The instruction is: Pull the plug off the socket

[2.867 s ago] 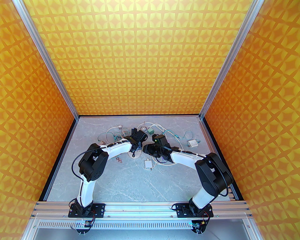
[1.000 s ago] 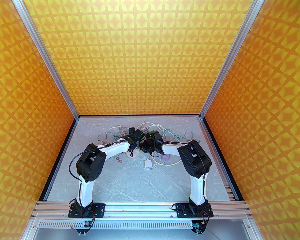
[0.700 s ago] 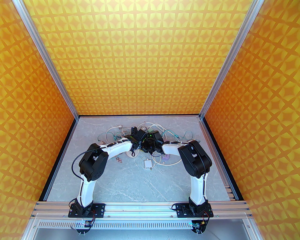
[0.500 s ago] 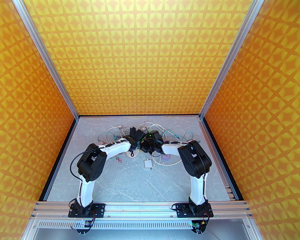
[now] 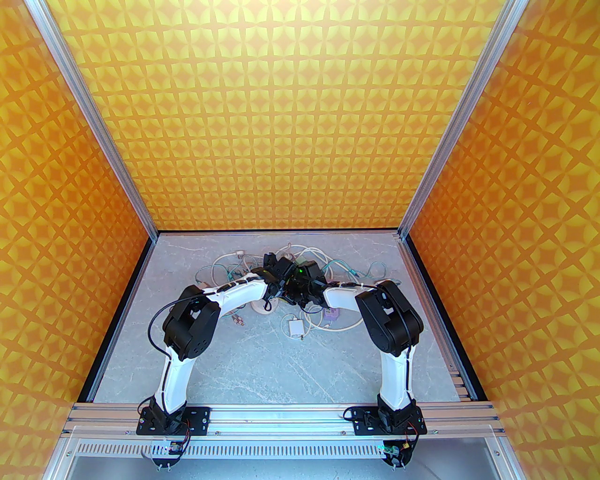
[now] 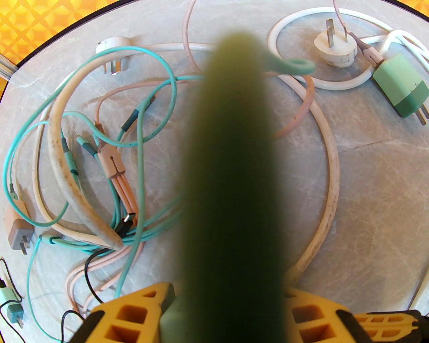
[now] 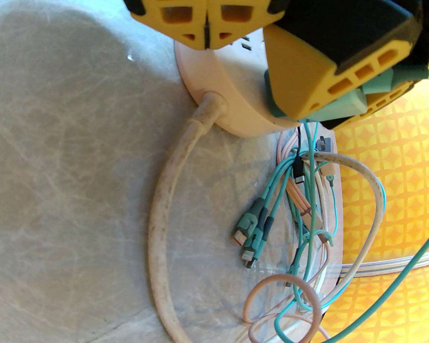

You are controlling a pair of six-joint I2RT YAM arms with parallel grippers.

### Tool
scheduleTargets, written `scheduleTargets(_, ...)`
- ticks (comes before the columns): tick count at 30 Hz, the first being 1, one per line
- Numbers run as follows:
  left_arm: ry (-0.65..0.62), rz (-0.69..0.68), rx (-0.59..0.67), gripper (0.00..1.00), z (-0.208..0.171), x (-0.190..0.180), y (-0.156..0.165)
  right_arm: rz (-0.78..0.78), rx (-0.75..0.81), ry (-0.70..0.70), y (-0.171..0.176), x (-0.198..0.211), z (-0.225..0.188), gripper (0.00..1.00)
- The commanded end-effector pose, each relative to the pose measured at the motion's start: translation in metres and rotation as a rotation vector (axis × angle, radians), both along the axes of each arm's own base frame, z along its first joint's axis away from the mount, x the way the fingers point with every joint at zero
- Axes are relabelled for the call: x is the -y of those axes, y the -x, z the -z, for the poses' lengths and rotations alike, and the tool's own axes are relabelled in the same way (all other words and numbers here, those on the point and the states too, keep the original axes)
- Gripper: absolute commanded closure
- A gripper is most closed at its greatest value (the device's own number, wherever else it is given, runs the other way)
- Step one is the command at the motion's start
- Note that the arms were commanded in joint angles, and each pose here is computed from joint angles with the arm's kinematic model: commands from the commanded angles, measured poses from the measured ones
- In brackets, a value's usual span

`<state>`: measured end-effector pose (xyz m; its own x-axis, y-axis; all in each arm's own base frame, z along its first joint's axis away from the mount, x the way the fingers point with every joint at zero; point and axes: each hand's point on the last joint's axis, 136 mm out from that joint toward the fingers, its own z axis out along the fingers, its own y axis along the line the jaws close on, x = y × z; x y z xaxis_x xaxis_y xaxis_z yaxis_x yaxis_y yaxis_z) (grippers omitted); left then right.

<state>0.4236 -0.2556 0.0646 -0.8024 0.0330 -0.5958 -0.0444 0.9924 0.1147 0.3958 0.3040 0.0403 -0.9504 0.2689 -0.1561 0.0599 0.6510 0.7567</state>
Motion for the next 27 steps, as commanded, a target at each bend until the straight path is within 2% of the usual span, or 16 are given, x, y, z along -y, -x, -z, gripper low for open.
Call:
scheduleTargets(1, 0.128, 0.022, -0.035, 0.64, -0.001, 0.009, 0.015, -0.016, -0.116, 0.113, 0.027, 0.008, 0.047, 1.0)
scheduleTargets(3, 0.12, 0.017, -0.04, 0.65, -0.002, 0.007, 0.015, -0.016, -0.077, 0.11, 0.024, 0.009, 0.034, 0.94)
scheduleTargets(5, 0.125, -0.002, -0.045, 0.65, -0.002, 0.004, 0.014, -0.011, -0.041, 0.113, 0.022, 0.013, 0.022, 0.81)
scheduleTargets(8, 0.143, -0.037, -0.041, 0.65, -0.006, -0.002, 0.012, 0.005, -0.021, 0.089, 0.024, 0.021, 0.013, 0.72)
scheduleTargets(10, 0.153, -0.038, -0.028, 0.65, -0.012, -0.002, 0.011, 0.011, -0.017, 0.056, 0.026, 0.022, 0.01, 0.62)
scheduleTargets(13, 0.157, -0.034, -0.019, 0.64, -0.015, -0.002, 0.009, 0.008, -0.021, 0.017, 0.027, 0.018, 0.009, 0.57)
scheduleTargets(16, 0.147, -0.038, -0.035, 0.65, -0.008, -0.002, 0.01, 0.014, -0.011, -0.046, 0.026, 0.012, 0.005, 0.61)
scheduleTargets(17, 0.143, -0.04, -0.042, 0.65, -0.005, -0.003, 0.011, 0.016, 0.001, -0.074, 0.027, 0.011, 0.001, 0.67)
scheduleTargets(19, 0.144, -0.045, -0.044, 0.65, -0.003, -0.003, 0.012, 0.023, 0.033, -0.14, 0.028, 0.007, -0.011, 0.84)
scheduleTargets(20, 0.144, -0.045, -0.045, 0.65, -0.003, -0.003, 0.012, 0.034, 0.046, -0.171, 0.029, 0.007, -0.017, 0.89)
scheduleTargets(24, 0.151, -0.054, -0.042, 0.65, -0.004, -0.003, 0.011, 0.071, 0.101, -0.256, 0.033, 0.007, -0.042, 0.98)
scheduleTargets(27, 0.157, -0.061, -0.041, 0.65, -0.005, -0.002, 0.011, 0.074, 0.121, -0.273, 0.04, 0.001, -0.055, 1.0)
